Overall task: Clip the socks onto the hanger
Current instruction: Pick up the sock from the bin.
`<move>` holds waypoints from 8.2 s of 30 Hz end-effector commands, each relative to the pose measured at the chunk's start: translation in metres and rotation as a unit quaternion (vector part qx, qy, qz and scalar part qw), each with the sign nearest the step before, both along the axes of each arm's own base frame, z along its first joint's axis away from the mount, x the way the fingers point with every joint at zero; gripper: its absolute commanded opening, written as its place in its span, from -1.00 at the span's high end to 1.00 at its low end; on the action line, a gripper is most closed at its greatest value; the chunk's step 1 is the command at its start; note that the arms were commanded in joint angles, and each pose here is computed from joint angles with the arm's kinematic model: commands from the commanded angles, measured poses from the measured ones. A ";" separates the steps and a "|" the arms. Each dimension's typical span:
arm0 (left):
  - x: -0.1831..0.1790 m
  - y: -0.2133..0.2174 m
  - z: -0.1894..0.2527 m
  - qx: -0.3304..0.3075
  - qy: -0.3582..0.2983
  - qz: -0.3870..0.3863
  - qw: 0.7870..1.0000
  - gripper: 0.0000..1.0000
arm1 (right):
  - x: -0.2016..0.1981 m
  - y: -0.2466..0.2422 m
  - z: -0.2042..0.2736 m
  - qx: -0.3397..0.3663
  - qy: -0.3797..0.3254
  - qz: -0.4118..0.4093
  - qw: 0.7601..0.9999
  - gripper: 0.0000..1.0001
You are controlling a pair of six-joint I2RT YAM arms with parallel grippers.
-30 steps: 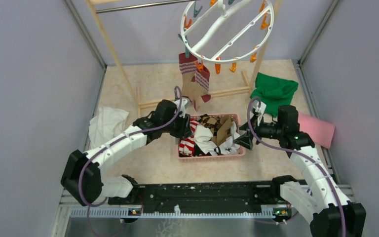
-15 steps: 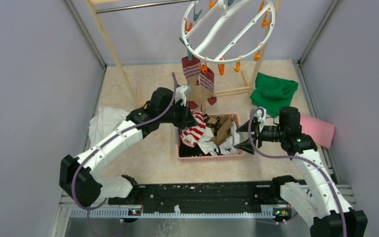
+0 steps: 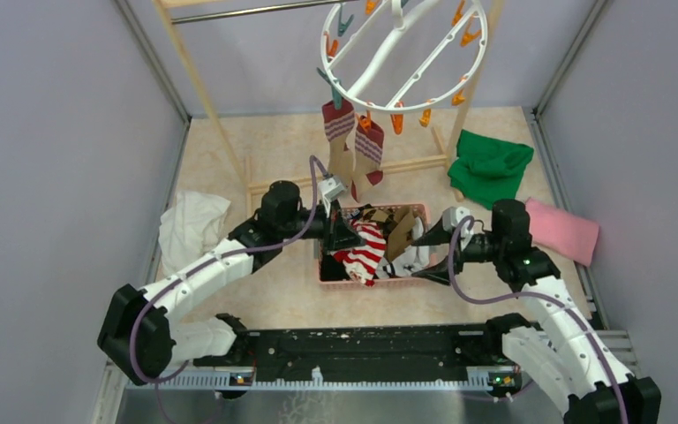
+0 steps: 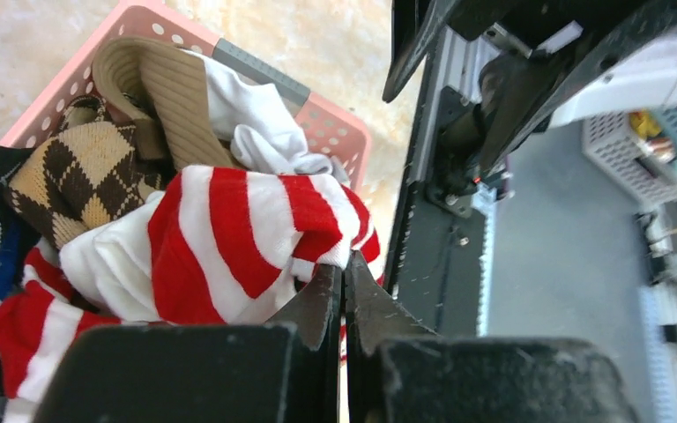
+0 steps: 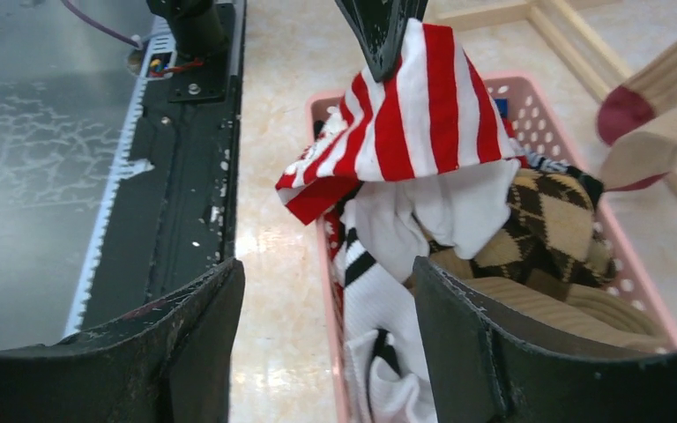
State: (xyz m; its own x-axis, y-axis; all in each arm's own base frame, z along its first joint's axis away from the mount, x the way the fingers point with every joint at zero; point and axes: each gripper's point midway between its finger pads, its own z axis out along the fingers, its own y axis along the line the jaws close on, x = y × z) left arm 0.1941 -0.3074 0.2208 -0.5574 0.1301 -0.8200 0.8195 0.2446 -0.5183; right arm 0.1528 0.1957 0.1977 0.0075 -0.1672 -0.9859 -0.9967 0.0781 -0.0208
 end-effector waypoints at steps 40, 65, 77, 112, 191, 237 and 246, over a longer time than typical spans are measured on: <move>-0.008 -0.020 -0.050 0.021 -0.155 0.079 0.985 -0.32 | 0.043 0.045 -0.017 0.016 -0.001 -0.082 0.996 0.96; 0.028 -0.022 0.000 -0.104 0.258 0.226 0.934 -0.65 | 0.049 0.026 0.010 0.012 -0.340 -0.134 0.931 0.99; 0.038 -0.044 0.004 -0.109 0.295 0.204 0.927 -0.34 | 0.044 0.034 0.025 0.038 -0.357 -0.113 0.926 1.00; -0.001 -0.001 0.071 -0.082 -0.447 -0.004 0.891 1.00 | 0.010 0.054 0.090 0.183 -0.018 -0.076 0.980 -0.30; -0.014 0.059 0.080 0.025 -0.492 0.044 0.869 -0.95 | 0.055 0.090 0.095 0.247 0.362 -0.140 0.888 1.00; 0.012 0.009 0.037 0.048 -0.278 0.056 0.958 1.00 | 0.050 0.075 0.103 0.228 0.259 -0.084 0.935 0.27; -0.023 0.014 0.039 0.026 -0.092 0.012 0.995 1.00 | 0.009 0.048 0.086 0.104 -0.149 -0.007 0.983 -0.34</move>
